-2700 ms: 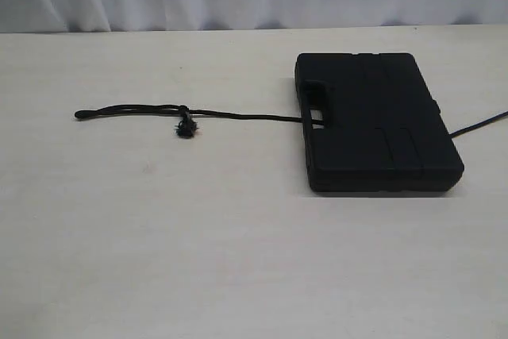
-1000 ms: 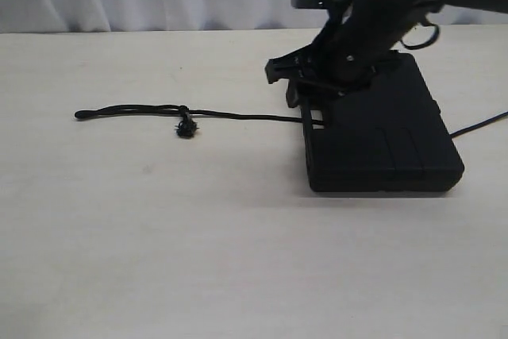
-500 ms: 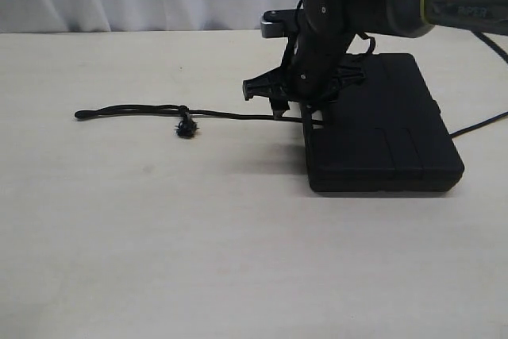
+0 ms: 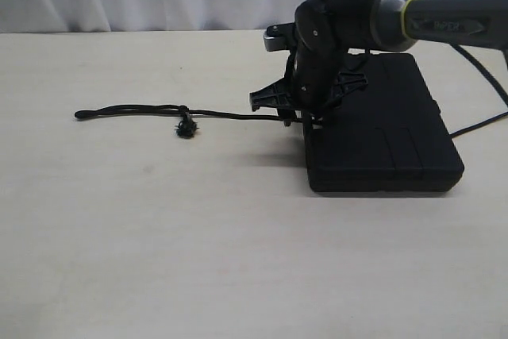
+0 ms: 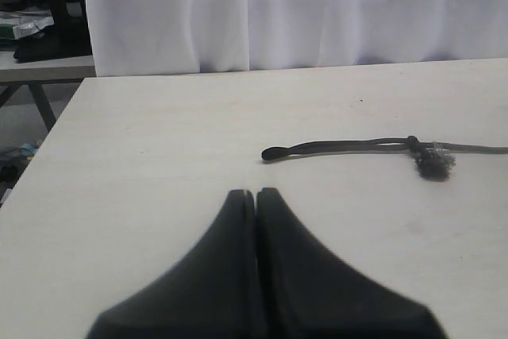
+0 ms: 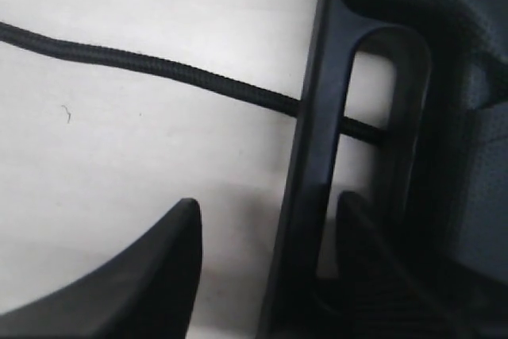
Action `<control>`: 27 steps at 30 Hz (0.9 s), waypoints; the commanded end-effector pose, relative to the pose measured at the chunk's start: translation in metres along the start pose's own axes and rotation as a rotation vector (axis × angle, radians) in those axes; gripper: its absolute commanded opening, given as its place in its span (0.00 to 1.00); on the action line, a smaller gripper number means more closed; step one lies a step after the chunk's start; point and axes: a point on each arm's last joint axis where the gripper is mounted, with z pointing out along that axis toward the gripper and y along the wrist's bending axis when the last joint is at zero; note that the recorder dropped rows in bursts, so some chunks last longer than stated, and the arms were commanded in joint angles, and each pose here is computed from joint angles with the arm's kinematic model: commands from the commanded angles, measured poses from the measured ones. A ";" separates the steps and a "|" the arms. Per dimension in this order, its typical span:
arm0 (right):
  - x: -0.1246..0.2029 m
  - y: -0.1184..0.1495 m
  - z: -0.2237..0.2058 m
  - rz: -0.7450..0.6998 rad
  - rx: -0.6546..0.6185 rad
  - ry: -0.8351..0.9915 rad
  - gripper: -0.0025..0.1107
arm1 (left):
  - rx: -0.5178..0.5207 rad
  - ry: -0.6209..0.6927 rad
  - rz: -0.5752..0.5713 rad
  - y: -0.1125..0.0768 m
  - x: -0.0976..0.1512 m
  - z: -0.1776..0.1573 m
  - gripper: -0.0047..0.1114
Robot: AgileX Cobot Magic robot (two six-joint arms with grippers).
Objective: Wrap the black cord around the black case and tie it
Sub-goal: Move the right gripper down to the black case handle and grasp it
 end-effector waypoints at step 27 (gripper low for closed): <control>0.004 -0.002 0.019 -0.017 0.045 0.038 0.06 | 0.007 -0.007 0.001 0.000 0.000 0.000 0.04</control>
